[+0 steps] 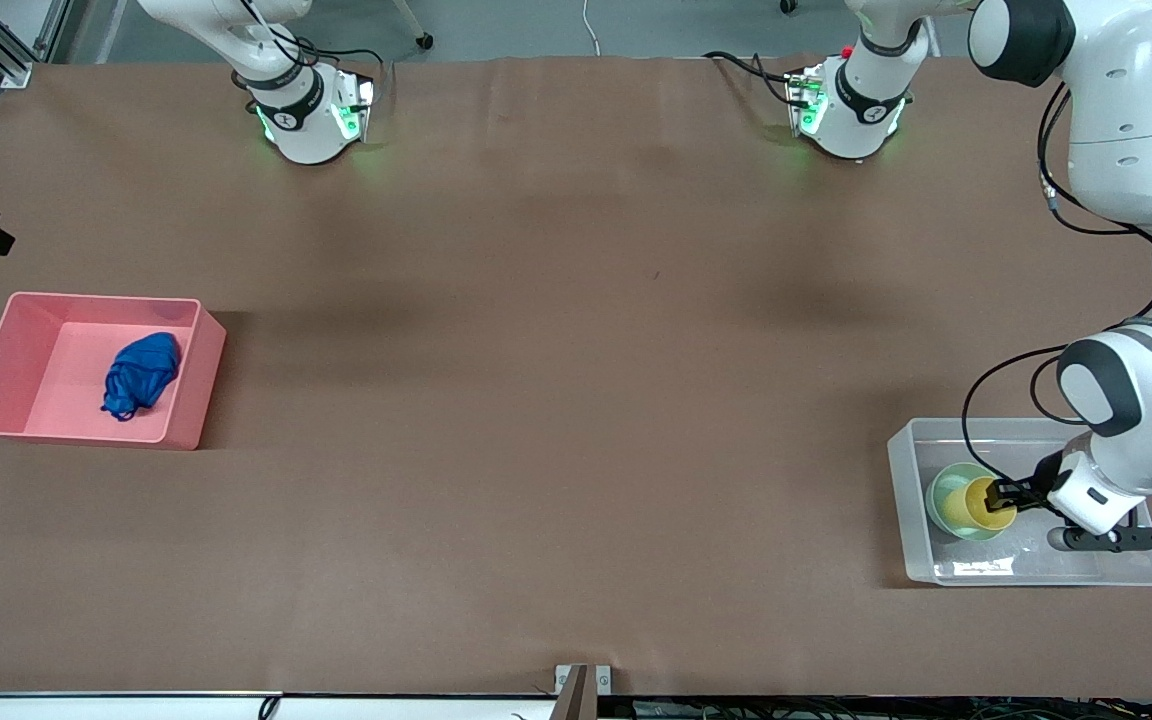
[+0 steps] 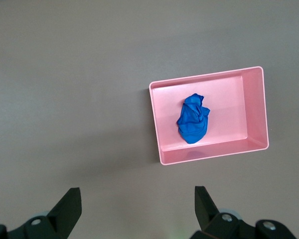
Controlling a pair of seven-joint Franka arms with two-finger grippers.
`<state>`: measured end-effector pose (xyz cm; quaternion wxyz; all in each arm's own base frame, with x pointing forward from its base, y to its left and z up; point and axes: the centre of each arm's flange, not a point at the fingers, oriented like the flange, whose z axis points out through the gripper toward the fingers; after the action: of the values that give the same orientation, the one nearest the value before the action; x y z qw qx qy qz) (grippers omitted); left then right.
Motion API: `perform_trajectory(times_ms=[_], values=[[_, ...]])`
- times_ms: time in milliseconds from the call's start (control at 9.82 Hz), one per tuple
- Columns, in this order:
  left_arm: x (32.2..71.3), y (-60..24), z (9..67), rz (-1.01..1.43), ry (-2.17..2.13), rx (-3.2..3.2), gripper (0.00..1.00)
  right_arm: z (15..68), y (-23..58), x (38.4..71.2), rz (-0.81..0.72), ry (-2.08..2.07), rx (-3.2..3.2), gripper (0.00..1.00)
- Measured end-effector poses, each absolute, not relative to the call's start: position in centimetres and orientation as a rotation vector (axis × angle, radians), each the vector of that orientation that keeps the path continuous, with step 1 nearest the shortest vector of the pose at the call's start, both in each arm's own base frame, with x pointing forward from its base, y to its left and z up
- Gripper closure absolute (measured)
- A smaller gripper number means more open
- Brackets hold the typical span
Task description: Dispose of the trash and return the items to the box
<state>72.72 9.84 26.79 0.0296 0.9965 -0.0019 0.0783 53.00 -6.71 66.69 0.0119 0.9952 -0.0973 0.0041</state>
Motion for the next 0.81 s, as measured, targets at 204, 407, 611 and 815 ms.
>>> perform_trajectory(times_ms=[204, 407, 611, 815], values=[[72.8, 9.8, 33.1, 0.363, -0.019, 3.069, 0.14, 66.7, -6.8, 53.0, 0.012, -0.305, 3.103, 0.00], [71.1, 9.8, 39.3, 0.435, -0.079, 3.113, 0.00, 66.6, -6.8, 53.0, 0.011, -0.305, 3.103, 0.00], [68.0, 8.3, 42.8, 0.443, -0.090, 3.121, 0.00, 66.6, -6.8, 53.0, 0.010, -0.305, 3.103, 0.00], [64.6, 5.3, 46.7, 0.417, -0.131, 3.121, 0.00, 66.6, -6.8, 53.0, 0.008, -0.306, 3.103, 0.00]])
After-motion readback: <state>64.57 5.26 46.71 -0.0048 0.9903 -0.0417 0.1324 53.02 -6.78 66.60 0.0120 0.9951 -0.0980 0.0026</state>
